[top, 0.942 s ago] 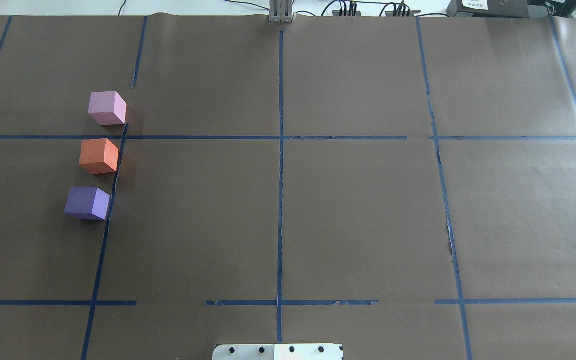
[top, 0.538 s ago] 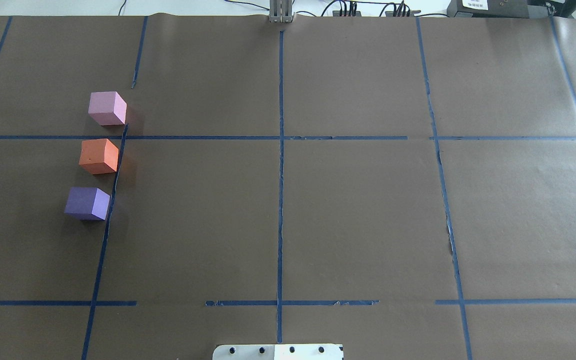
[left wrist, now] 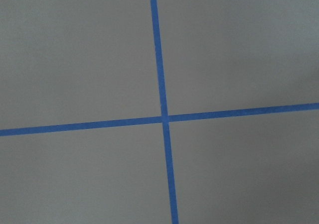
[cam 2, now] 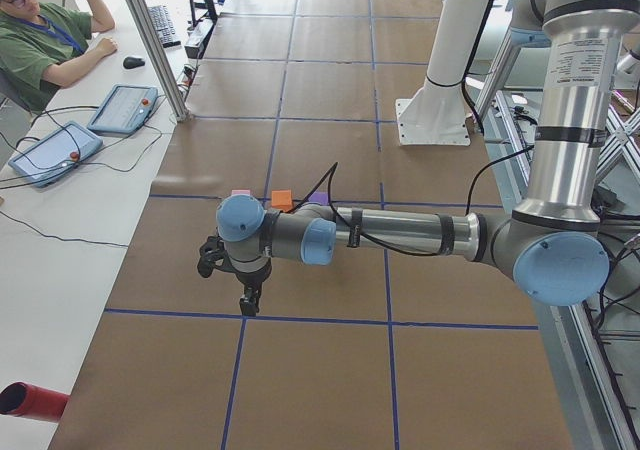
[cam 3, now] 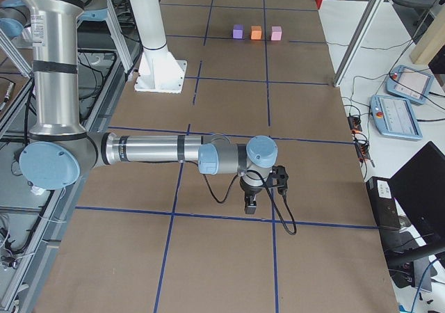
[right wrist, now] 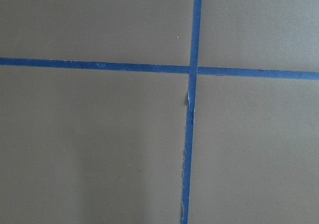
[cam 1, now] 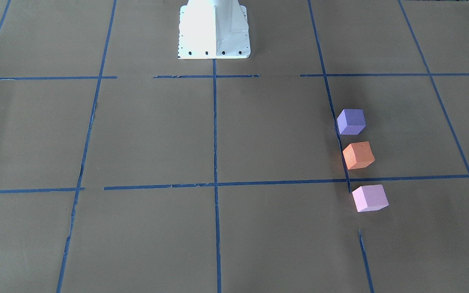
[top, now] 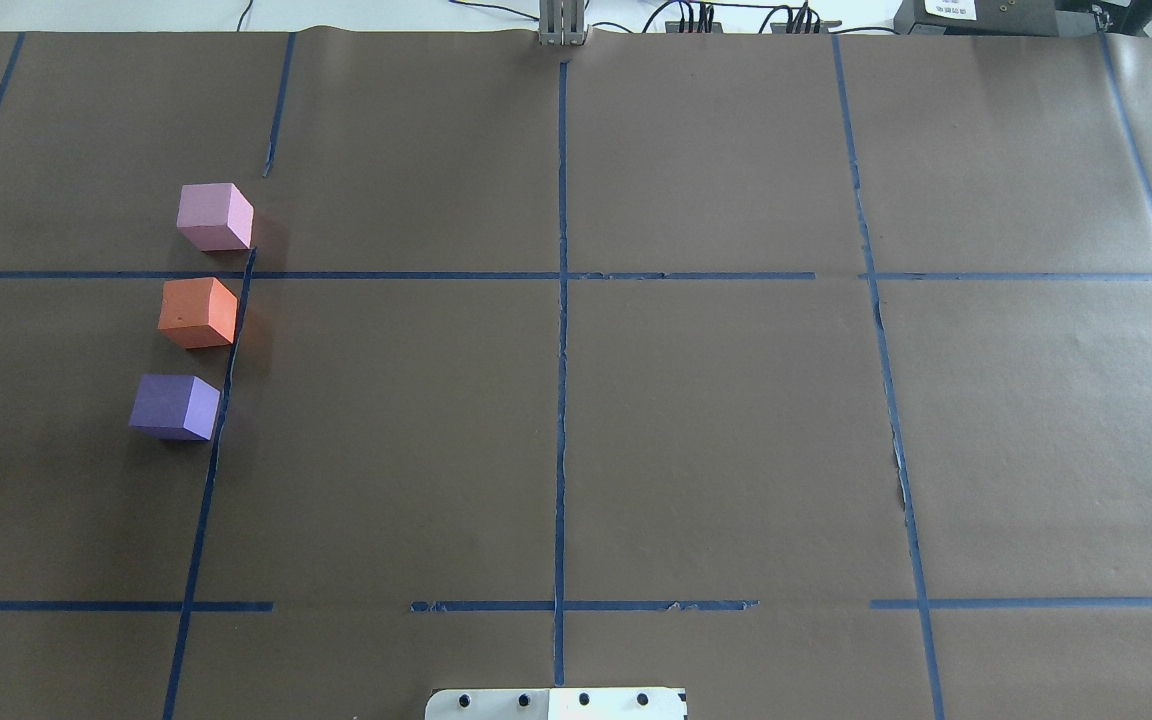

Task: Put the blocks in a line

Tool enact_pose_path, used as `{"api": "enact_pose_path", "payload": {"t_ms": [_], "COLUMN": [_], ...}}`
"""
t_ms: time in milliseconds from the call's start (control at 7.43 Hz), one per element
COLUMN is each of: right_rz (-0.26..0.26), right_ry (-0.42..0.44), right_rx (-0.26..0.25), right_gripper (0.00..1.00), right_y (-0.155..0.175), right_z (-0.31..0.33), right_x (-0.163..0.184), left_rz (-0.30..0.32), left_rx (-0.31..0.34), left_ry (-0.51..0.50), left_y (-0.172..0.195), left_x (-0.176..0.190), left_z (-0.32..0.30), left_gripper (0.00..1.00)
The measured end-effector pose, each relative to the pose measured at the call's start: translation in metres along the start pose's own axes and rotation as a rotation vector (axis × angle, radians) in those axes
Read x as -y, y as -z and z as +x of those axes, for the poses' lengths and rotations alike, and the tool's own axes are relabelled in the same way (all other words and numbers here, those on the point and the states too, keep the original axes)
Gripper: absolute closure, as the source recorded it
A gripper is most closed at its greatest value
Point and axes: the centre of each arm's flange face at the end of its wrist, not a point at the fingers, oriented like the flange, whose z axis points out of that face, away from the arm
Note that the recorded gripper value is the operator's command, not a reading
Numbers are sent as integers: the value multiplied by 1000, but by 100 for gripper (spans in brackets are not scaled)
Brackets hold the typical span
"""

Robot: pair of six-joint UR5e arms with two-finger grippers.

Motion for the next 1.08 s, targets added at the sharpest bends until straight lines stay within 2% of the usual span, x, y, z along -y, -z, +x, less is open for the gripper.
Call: {"api": "enact_pose_path", "payload": {"t_ms": [1077], "right_rz": [1], "right_ry": [0], "right_rx": [0], "right_gripper": [0], "right_y": [0], "right_z": [0], "right_x": [0], "left_rz": [-45], "left_rx": [-8], "left_ry": [31], "left_y": [-18], "left_x": [-45], "left_z": [-29], "left_gripper": [0]}}
